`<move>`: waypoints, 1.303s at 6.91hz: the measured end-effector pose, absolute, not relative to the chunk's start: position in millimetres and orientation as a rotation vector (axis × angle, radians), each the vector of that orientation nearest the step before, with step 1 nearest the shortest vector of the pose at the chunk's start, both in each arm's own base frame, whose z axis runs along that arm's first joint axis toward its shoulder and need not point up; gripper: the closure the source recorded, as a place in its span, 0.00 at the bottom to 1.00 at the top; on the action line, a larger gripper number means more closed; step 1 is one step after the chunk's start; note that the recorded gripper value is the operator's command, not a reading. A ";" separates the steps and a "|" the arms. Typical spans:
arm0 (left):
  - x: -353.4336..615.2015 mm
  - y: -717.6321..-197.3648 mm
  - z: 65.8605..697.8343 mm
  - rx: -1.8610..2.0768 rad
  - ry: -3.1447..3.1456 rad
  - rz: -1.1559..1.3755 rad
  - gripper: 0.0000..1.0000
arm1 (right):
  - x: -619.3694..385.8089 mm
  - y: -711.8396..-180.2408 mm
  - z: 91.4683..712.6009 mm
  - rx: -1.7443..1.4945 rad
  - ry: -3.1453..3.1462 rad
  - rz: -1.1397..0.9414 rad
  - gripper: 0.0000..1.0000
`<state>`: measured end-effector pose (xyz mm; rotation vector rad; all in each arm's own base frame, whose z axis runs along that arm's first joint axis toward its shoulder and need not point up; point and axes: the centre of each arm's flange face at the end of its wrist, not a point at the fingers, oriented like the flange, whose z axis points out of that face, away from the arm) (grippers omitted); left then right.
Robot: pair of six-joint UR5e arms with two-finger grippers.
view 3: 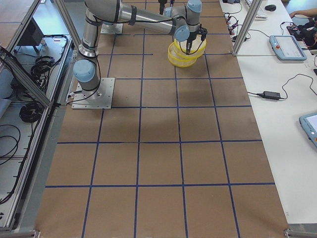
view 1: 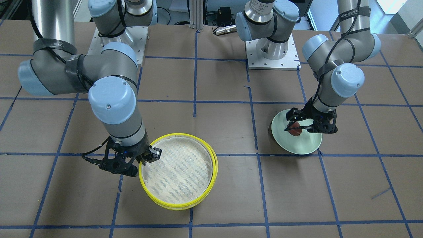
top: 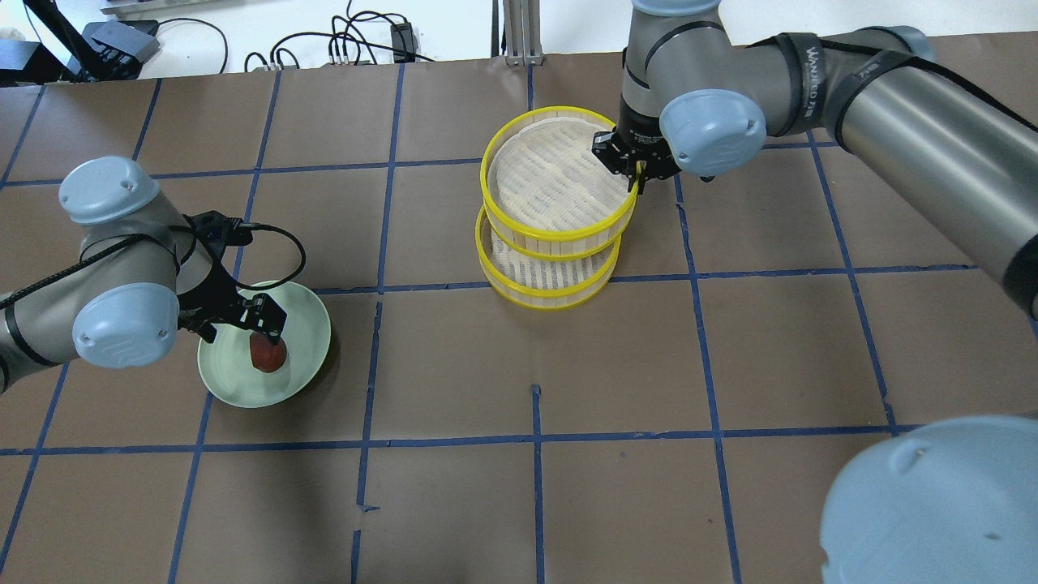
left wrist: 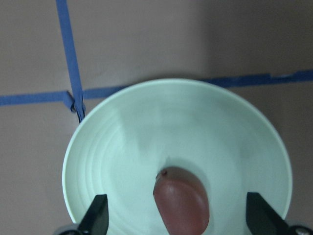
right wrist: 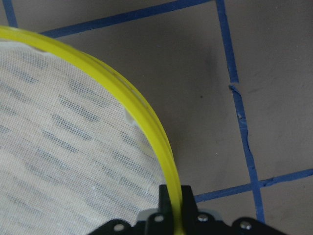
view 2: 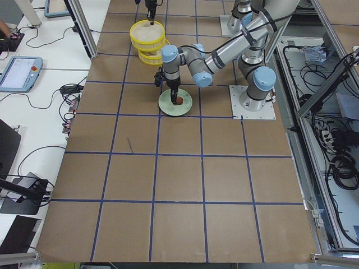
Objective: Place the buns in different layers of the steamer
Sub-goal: 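Grasp the brown bun on the green plate with the left gripper, then carry the brown bun over the top tier with the left gripper while the right withdraws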
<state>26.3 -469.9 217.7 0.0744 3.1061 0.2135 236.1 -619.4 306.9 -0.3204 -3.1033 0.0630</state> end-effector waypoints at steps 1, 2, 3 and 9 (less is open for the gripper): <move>28.2 -467.0 211.0 0.064 3.121 0.243 0.04 | 244.6 -616.3 301.5 -0.299 -3.097 0.052 0.92; 26.6 -466.5 203.6 0.054 3.148 0.262 0.48 | 248.9 -611.6 298.2 -0.283 -3.094 0.039 0.92; 24.8 -467.2 197.1 0.053 3.171 0.275 0.86 | 250.4 -606.4 292.9 -0.272 -3.091 0.021 0.91; 6.1 -506.9 260.2 0.237 3.132 0.010 0.98 | 249.7 -595.4 277.6 -0.261 -3.085 -0.028 0.00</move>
